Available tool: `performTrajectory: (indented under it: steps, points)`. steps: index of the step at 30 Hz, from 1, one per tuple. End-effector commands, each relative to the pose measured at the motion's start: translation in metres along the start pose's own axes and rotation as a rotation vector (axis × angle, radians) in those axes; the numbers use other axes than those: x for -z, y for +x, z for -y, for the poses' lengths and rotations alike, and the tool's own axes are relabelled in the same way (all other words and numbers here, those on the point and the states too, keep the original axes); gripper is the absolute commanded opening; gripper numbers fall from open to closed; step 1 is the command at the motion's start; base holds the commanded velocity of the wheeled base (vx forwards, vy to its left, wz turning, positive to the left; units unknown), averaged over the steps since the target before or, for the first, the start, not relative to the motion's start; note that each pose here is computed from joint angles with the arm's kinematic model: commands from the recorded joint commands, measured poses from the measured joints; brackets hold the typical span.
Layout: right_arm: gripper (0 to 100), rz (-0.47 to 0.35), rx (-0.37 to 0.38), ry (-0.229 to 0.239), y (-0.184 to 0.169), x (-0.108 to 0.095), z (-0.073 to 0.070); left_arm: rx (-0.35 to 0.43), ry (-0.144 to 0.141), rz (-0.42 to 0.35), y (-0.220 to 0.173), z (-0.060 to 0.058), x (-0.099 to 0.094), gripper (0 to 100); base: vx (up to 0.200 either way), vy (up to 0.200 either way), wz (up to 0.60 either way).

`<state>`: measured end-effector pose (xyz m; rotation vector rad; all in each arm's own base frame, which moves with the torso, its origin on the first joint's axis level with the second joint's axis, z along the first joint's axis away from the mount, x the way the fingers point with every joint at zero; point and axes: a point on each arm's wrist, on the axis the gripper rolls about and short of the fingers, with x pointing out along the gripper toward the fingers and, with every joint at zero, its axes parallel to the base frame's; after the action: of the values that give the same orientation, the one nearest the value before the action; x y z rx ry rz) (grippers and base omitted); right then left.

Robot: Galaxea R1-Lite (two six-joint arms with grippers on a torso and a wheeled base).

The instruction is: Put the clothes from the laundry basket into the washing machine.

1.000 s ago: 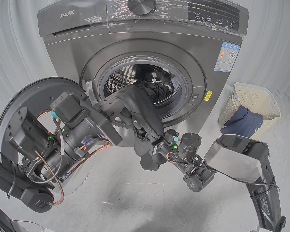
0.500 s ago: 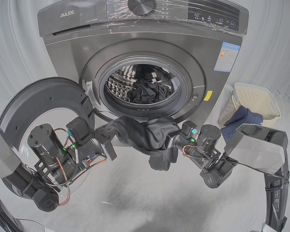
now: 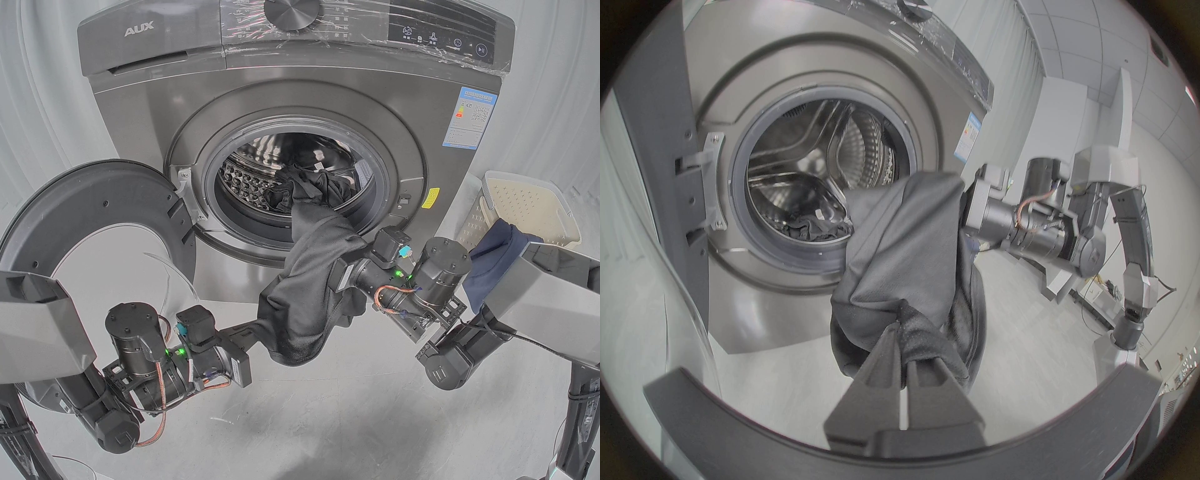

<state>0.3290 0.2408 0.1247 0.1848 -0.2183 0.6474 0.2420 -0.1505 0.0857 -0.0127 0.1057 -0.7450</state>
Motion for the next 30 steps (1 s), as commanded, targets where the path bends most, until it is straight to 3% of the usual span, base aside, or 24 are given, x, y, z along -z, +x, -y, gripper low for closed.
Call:
performTrajectory:
  steps: [1, 5, 6, 15, 16, 18, 20, 30]
  points:
    - [0, 0.030, -0.021, 0.005, -0.001, -0.013, -0.010, -0.002, -0.011, -0.061, 0.004, -0.001, 0.017, 0, 0.000, 0.000, 0.00]
    - [0, 0.028, -0.026, 0.007, -0.001, -0.012, -0.011, -0.003, -0.011, -0.061, 0.005, -0.002, 0.017, 0, 0.000, 0.000, 0.00]
    - [0, 0.028, -0.026, 0.007, -0.001, -0.012, -0.011, -0.003, -0.009, -0.055, 0.005, -0.002, 0.016, 100, 0.000, 0.000, 0.00]
    - [0, 0.036, -0.012, 0.001, 0.000, -0.014, -0.005, -0.010, -0.019, -0.082, 0.002, -0.003, 0.021, 100, 0.000, 0.000, 0.00]
    - [0, 0.036, -0.006, 0.001, 0.000, -0.014, -0.003, -0.001, -0.030, -0.159, -0.007, 0.000, 0.036, 100, 0.000, 0.000, 0.00]
    - [0, 0.035, -0.003, 0.000, 0.000, -0.014, -0.002, 0.014, -0.030, -0.192, -0.010, 0.002, 0.042, 100, 0.000, 0.000, 0.00]
    - [0, 0.038, -0.002, -0.002, 0.001, -0.014, -0.001, 0.048, 0.000, -0.237, -0.013, 0.005, 0.052, 100, 0.000, 0.000, 0.00]
    - [0, 0.048, 0.003, -0.004, 0.002, -0.017, 0.001, 0.050, 0.003, -0.251, -0.015, 0.005, 0.054, 100, 0.000, 0.000, 0.00]
